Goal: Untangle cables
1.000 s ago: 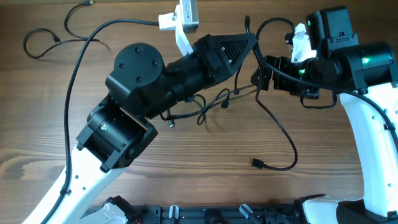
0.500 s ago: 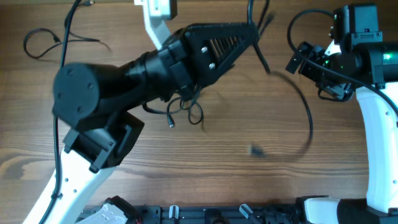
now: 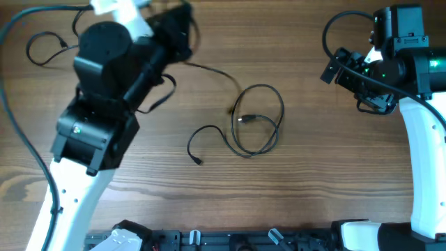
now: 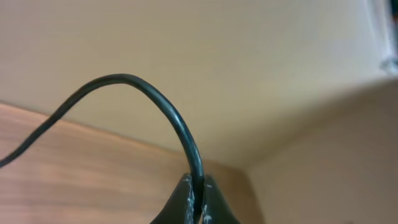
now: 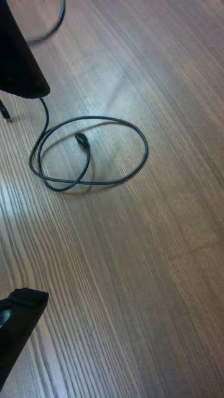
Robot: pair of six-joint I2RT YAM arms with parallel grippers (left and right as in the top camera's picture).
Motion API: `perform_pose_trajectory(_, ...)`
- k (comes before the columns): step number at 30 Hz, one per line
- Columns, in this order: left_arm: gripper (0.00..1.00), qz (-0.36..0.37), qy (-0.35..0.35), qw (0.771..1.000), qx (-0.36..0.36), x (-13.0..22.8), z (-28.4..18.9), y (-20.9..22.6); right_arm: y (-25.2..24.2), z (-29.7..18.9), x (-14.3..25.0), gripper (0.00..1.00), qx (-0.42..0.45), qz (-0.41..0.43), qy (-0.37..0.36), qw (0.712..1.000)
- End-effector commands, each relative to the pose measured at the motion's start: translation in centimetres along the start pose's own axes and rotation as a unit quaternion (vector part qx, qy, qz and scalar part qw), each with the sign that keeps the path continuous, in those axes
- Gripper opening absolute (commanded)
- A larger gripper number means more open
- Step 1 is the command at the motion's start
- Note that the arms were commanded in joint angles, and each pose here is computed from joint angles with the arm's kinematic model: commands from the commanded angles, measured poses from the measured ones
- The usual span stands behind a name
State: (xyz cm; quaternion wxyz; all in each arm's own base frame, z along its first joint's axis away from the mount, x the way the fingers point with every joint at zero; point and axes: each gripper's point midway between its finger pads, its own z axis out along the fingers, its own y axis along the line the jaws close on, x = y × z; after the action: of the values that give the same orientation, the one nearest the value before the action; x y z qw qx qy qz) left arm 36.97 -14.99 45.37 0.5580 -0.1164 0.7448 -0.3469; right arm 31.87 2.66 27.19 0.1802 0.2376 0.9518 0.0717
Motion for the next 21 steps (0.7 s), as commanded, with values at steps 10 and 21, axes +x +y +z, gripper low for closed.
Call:
perform_pose_trajectory(10, 0.04, -0.131, -0.199, 0.899, -0.367, -12.0, -8.0, 26.0, -0.4, 0.1, 0.0, 1.0, 0.01, -0.007, -0.001, 1.0)
perform_pose_trajectory(21, 0.04, -0.112, -0.22, 0.83, -0.5, -13.1, -7.3, 40.6, 0.2, 0.1, -0.8, 1.0, -0.001, -0.006, -0.018, 1.0)
